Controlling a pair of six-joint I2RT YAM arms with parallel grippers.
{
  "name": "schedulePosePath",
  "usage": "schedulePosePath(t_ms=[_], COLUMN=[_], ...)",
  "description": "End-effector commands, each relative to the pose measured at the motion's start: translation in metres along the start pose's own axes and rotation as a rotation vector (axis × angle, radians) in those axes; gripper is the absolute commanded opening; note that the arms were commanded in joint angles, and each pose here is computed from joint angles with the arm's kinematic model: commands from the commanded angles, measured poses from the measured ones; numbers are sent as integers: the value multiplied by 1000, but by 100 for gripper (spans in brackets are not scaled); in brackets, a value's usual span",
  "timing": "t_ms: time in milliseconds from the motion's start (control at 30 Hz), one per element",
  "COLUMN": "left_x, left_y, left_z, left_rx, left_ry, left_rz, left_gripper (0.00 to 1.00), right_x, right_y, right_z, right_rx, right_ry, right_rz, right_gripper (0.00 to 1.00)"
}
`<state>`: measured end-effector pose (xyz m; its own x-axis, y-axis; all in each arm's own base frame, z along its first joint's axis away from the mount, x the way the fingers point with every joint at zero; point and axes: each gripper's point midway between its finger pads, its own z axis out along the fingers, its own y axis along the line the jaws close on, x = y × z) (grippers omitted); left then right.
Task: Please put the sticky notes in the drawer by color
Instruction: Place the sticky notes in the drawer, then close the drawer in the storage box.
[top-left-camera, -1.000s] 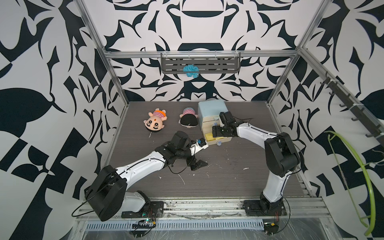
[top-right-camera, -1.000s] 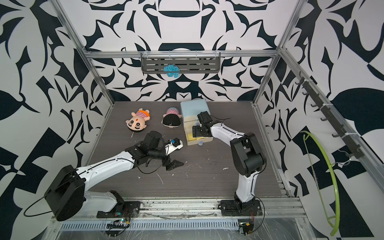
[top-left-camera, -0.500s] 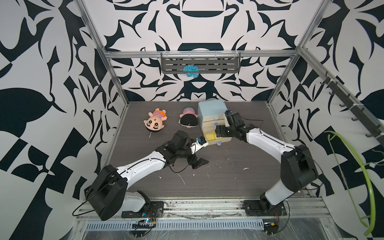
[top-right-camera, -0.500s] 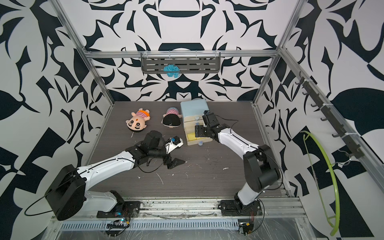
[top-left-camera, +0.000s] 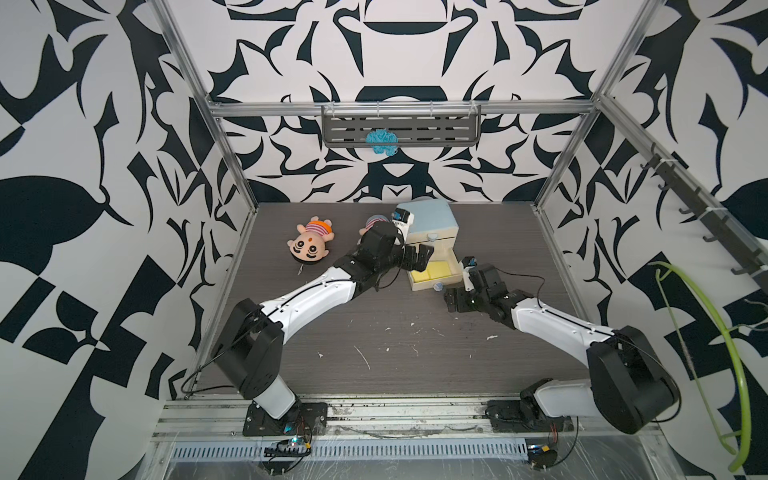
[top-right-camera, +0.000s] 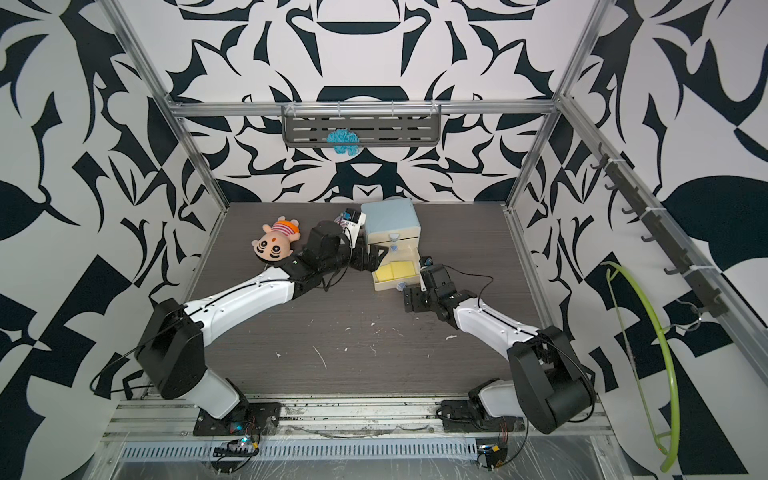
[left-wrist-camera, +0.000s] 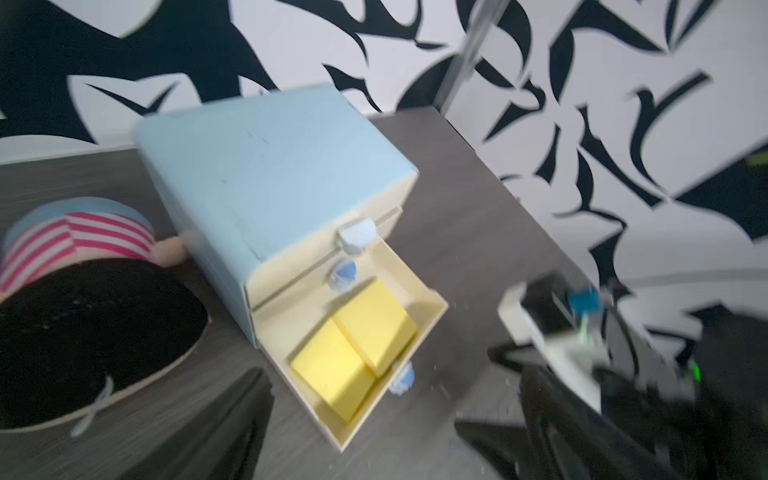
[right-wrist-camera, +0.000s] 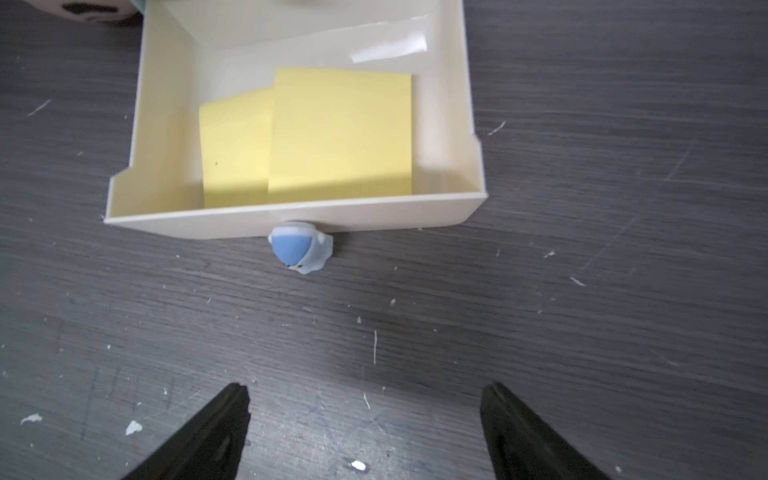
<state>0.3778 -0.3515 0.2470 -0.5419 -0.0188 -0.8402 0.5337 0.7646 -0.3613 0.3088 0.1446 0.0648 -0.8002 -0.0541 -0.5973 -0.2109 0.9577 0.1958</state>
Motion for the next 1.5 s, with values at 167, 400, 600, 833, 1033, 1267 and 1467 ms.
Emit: schedulePosePath(t_ms=[167,400,600,833,1033,1267,1467], left_x=[-12,-9,4,14,35,44,52], left_y=[72,76,90,92,99,102,104], left_z=[25,55,77,82,84,84,84], left_rx=[-432,-400,-368,-361,-380,-392,-403], left_ry=[64,138,175,208,257,280,305], left_rz=[-339,-437,-534,-545,-559,-562,-561], left_gripper=[94,86,76,65,63,61,57], right_x=[-6,-4,-6,-20,-40,-58,-70], right_y=[31,34,31,28,26,32,36], right_z=[9,22,36,43,53,65,70], right_rx=[-203,-233,-223,-189,-158,-186,-199], right_ry=[-97,-122,-136,-184,-242,-300,-328], right_rz=[-45,-38,-41,-68,-70,-41,-38], right_gripper=[82,78,75,69,64,46,39])
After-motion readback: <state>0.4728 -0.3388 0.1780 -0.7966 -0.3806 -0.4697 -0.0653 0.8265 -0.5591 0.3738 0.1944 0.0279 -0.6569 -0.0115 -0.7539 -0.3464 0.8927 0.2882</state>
